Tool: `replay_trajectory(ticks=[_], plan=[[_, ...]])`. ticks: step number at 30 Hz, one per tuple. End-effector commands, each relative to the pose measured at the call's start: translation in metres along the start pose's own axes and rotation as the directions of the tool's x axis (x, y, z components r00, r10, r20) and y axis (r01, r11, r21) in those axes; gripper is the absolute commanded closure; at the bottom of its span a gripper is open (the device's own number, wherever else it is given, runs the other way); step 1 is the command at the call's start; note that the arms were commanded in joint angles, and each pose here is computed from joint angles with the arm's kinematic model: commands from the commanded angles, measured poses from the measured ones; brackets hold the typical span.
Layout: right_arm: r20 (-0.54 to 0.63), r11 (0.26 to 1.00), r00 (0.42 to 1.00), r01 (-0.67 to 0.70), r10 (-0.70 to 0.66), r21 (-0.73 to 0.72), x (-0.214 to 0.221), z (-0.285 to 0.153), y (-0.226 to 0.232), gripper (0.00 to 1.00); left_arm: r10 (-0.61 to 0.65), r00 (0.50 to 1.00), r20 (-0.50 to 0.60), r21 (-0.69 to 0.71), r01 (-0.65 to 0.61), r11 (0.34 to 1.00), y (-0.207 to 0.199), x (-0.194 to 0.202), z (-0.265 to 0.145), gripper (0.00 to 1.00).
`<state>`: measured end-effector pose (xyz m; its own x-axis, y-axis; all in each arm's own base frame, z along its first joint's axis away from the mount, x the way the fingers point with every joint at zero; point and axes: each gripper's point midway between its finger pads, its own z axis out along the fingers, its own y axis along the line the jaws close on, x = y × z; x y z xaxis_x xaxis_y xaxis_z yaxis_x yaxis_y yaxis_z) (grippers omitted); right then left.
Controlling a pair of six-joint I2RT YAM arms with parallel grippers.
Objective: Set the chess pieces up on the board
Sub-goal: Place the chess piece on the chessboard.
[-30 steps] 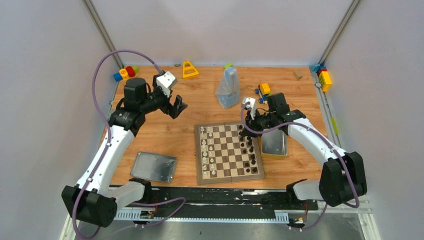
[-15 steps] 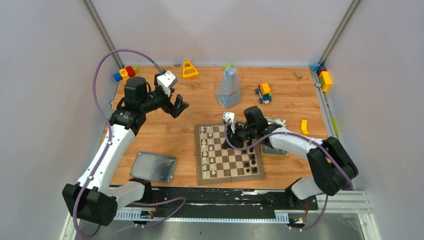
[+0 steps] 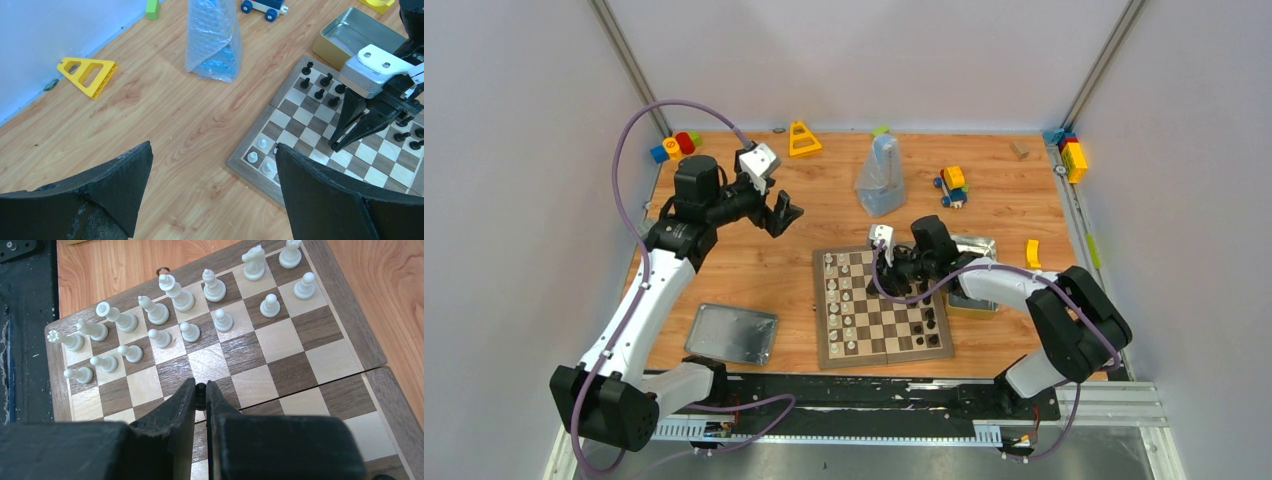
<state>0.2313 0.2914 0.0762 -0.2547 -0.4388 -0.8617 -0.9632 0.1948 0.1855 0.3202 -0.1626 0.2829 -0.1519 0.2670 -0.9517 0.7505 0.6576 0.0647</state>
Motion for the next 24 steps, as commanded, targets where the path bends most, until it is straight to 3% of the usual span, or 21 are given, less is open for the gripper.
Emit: replay_trajectory(ticks=[1,24], plan=[[0.041,0.999,0.998,0.048,-0.048,0.002,-0.007,0.007,-0.005,0.97,0.002,0.999,0.037,0.002,-0.002,1.000,0.001,-0.008,0.000,0.00],[0.023,0.998,0.998,0.054,-0.054,0.018,0.011,0.010,-0.007,0.85,0.000,0.999,0.034,-0.003,0.000,1.000,0.002,-0.006,0.001,0.00]])
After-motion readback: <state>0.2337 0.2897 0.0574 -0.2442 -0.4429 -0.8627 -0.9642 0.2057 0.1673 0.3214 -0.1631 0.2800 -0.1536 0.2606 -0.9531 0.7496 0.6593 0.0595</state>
